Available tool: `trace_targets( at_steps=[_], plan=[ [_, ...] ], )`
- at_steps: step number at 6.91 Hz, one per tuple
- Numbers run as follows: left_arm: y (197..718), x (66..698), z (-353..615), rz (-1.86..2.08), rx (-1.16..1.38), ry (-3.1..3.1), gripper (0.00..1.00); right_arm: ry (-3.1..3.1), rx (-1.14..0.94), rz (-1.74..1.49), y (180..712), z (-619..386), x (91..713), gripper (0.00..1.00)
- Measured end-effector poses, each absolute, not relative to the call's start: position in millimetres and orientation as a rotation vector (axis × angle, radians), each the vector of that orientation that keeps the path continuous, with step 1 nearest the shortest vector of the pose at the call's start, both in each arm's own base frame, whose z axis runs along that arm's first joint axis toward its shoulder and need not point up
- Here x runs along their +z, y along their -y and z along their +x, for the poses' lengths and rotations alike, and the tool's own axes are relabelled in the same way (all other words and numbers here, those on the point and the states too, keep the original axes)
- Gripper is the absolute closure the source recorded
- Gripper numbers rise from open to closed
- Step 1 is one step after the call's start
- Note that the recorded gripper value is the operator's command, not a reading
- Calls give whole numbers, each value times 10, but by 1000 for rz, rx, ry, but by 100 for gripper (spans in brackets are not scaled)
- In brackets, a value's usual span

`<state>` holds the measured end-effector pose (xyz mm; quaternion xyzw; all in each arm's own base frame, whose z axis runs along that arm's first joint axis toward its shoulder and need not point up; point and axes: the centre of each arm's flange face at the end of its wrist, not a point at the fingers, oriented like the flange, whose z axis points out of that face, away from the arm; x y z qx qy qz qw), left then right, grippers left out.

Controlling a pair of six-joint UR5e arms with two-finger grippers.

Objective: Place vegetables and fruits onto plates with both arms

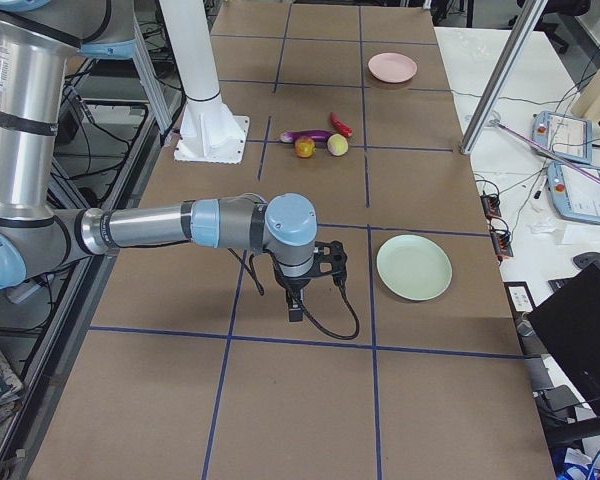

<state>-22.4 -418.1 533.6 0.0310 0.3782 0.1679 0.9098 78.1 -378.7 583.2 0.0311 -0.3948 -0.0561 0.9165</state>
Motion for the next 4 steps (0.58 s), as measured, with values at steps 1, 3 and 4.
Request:
trace_targets(
  at_steps=[1, 3, 4],
  plan=[
    [4179, 5334, -224, 64, 346, -780, 0, 816, -116, 67, 3787, 779, 5830, 0],
    [4175, 5306, -224, 70, 347, -781, 0, 827, -126, 85, 3794, 768, 5816, 0],
    [4171, 5294, -223, 72, 349, -782, 0, 826, -149, 128, 3837, 724, 5749, 0]
  ],
)
